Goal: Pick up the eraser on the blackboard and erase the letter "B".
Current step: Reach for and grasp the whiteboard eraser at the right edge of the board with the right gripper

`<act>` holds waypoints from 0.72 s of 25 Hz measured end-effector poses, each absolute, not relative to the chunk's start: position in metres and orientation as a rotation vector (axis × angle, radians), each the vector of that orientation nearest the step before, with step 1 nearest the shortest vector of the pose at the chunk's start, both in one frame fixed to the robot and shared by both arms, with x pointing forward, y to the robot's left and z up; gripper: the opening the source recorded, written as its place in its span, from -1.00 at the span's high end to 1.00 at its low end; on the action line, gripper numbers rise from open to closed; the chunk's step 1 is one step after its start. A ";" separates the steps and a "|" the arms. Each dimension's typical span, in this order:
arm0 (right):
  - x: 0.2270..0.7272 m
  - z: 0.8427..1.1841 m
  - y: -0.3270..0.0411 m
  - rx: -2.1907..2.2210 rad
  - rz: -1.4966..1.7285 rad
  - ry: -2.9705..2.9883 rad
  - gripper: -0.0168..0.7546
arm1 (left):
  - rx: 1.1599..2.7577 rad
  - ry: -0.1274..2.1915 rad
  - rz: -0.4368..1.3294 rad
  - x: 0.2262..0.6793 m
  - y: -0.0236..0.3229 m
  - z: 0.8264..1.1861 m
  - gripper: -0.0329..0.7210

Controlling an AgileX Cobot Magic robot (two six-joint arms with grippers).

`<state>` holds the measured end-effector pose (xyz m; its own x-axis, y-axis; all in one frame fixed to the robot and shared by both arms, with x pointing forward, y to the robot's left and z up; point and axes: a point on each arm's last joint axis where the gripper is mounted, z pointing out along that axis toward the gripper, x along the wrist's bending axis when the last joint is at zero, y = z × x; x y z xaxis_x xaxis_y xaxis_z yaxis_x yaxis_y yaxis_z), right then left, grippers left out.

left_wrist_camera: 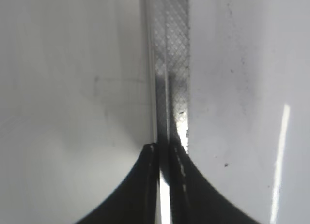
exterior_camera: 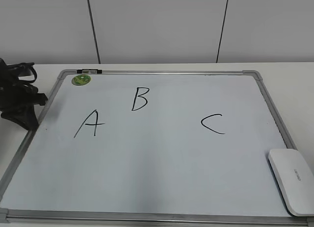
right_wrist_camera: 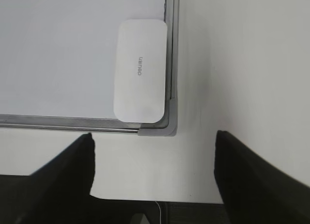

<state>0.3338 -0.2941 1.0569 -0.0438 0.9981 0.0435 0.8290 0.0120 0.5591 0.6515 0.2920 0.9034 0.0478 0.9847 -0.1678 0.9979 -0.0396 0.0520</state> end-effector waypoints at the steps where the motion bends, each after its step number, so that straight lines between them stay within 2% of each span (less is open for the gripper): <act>1: 0.334 1.057 -0.294 1.870 0.636 1.939 -0.56 | 2.157 2.064 -0.131 0.651 0.292 0.903 0.88; 18: 0.374 1.030 -0.290 1.985 0.435 2.139 -0.56 | 2.161 2.073 -0.158 0.649 0.292 0.903 0.88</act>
<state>0.3737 -0.2897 1.0299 -0.0847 0.9947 0.0583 0.9385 0.0600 0.3401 0.6495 0.2922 0.9034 0.0436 0.9839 -0.1736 0.9988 -0.0390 0.0299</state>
